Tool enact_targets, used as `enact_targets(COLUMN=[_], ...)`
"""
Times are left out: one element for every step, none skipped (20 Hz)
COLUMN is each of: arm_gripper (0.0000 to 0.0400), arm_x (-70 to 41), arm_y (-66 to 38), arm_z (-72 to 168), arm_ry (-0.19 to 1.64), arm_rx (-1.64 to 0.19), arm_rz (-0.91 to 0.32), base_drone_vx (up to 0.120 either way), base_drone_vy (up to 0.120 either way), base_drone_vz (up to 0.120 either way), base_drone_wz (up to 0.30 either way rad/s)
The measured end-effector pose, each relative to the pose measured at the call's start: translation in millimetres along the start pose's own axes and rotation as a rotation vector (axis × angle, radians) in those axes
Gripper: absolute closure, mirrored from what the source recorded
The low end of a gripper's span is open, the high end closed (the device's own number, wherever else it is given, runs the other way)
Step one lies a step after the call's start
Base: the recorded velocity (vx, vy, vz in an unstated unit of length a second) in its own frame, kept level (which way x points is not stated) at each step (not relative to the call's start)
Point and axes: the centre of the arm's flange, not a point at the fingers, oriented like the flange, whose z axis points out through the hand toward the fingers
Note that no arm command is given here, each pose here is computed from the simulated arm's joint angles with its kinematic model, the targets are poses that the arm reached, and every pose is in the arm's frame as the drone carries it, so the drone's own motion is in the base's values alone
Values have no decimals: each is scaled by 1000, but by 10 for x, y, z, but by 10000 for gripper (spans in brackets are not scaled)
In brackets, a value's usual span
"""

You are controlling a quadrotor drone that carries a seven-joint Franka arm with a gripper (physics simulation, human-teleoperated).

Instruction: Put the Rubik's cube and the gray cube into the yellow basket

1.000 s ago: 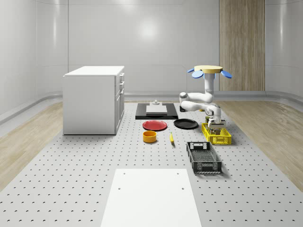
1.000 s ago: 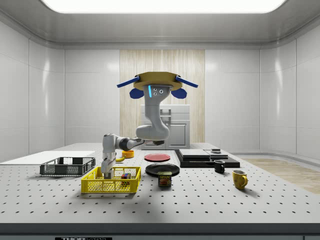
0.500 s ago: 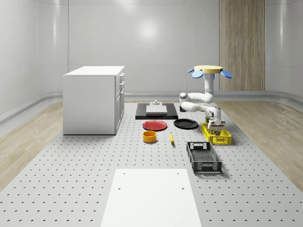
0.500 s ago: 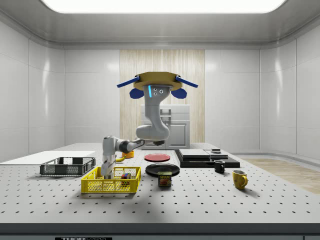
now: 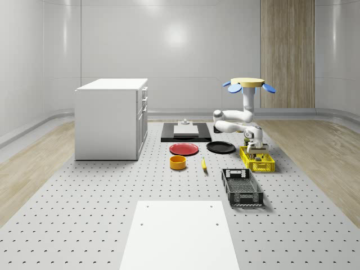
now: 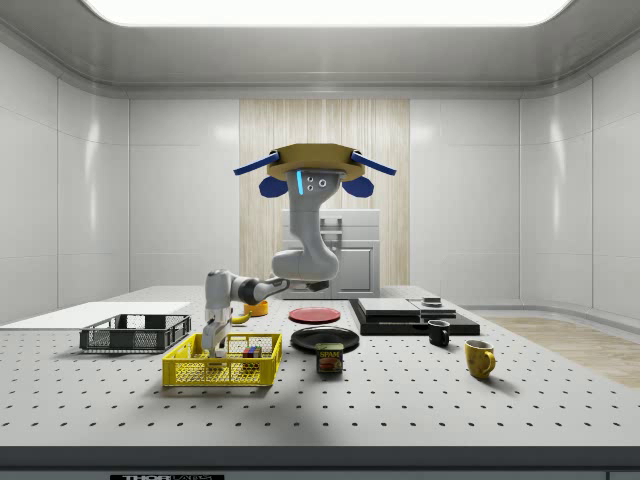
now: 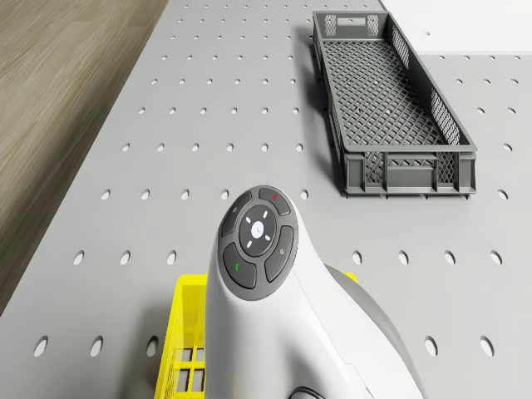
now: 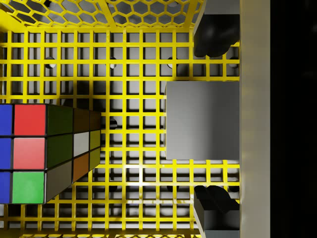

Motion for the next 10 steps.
enact_targets(arm_gripper=[10, 8, 6, 5, 4, 3, 2, 2, 1, 1], arm_x=[0, 0, 0, 0, 0, -1, -1, -1, -1, -1], arm_y=[0, 0, 0, 0, 0, 0, 0, 0, 0, 0], arm_z=[-39, -73, -102, -126, -146, -163, -177, -188, -198, -205], arm_ry=[0, 0, 0, 0, 0, 0, 0, 0, 0, 0], arm_rx=[0, 0, 0, 0, 0, 0, 0, 0, 0, 0], arm_rz=[0, 0, 0, 0, 0, 0, 0, 0, 0, 0], base_drone_vx=[0, 0, 0, 0, 0, 0, 0, 0, 0, 0], base_drone_vy=[0, 0, 0, 0, 0, 0, 0, 0, 0, 0], base_drone_vz=[0, 0, 0, 0, 0, 0, 0, 0, 0, 0], base_drone_wz=[0, 0, 0, 0, 0, 0, 0, 0, 0, 0])
